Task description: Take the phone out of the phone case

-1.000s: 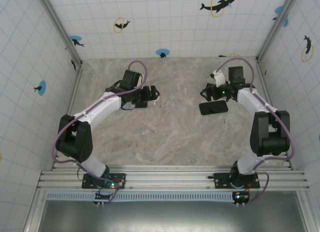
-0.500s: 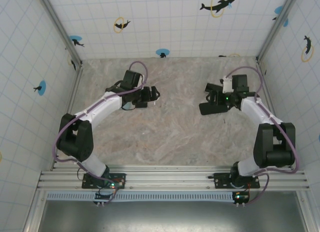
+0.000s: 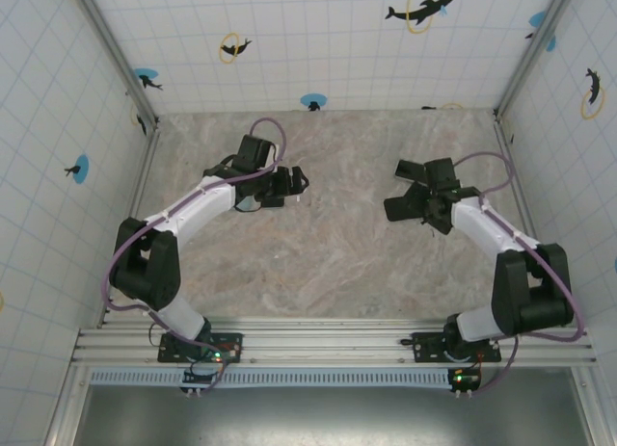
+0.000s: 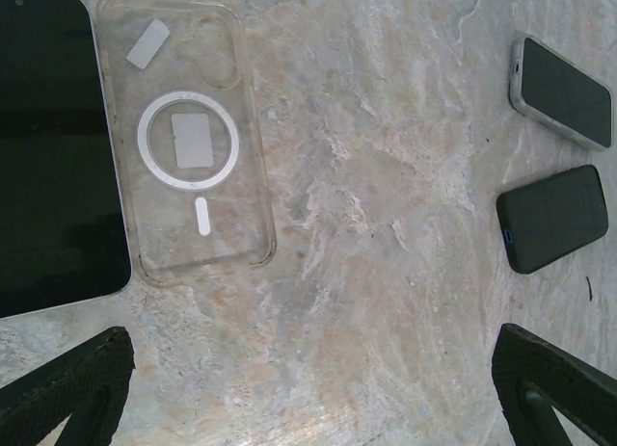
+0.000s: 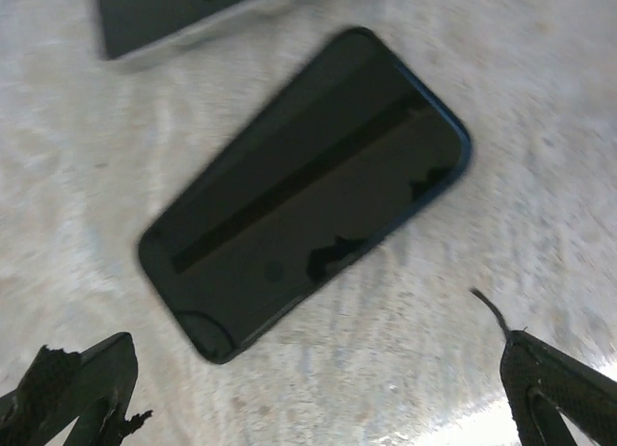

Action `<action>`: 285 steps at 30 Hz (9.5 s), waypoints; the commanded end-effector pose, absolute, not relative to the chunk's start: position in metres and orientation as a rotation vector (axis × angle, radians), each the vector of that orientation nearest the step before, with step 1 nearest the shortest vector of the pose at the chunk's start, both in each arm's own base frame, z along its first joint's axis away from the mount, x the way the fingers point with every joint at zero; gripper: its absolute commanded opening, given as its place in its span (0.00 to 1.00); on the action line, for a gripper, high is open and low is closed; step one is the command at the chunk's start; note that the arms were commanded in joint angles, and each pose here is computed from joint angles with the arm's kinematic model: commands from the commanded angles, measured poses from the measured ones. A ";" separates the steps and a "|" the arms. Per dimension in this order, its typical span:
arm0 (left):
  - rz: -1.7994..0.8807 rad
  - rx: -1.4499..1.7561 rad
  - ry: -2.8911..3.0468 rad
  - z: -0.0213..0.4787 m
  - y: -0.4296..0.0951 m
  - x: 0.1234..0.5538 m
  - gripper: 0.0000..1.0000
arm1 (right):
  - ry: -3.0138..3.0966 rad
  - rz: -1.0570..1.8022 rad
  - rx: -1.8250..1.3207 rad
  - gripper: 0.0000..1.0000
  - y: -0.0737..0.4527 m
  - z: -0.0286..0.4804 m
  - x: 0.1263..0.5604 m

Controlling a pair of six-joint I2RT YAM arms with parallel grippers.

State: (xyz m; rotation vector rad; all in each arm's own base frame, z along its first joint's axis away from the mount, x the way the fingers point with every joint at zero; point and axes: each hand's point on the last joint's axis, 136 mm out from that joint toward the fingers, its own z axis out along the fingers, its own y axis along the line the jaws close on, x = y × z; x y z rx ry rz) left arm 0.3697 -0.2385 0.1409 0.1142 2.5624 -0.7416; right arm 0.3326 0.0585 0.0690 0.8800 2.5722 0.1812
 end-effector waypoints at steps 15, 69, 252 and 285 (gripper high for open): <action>-0.702 0.150 2.560 0.139 -0.234 0.369 0.98 | 2.438 0.090 1.302 1.00 0.053 0.043 0.367; -0.674 0.213 2.624 0.122 -0.236 0.369 0.98 | 2.734 -0.289 1.347 0.74 0.071 -0.016 0.343; -1.928 0.013 1.874 0.390 -0.368 0.356 0.02 | 1.586 1.531 0.124 0.10 0.222 0.242 0.291; -1.504 0.677 1.739 0.373 -0.342 0.337 0.00 | 1.694 1.255 -0.516 0.60 0.206 0.241 0.276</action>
